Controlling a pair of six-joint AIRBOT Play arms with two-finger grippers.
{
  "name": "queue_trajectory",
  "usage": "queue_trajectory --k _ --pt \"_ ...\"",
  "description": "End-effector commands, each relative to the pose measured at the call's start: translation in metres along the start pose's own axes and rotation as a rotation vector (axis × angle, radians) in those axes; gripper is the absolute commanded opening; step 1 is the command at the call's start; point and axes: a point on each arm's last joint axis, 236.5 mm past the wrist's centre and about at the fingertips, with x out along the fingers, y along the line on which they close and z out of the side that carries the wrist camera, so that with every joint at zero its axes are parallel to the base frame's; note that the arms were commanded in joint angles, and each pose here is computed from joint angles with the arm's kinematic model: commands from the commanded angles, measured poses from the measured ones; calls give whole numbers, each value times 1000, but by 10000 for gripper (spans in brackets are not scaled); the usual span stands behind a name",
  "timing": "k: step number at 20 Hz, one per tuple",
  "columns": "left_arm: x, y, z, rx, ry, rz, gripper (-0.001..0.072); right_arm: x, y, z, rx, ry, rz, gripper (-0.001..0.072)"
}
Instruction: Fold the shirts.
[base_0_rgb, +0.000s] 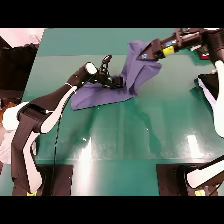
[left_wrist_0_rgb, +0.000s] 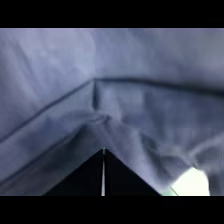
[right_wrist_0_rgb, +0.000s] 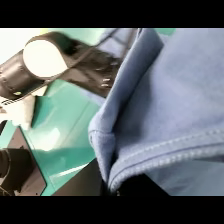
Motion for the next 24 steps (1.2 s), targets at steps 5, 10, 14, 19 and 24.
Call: queue_trajectory --k 5,10,14,19,24 --pt "-51 12 12 63 94 29 24 39 31 14 -59 -48 20 16" --pt "-150 27 52 108 11 116 24 60 37 19 -75 -63 27 16" --pt "-246 42 70 155 -81 275 25 100 30 14 -64 -37 40 16" --pt "-321 48 55 169 -85 378 25 159 35 14 -113 -66 48 19" --pt "-332 48 51 160 -85 383 25 241 71 -4 -241 -83 95 367"
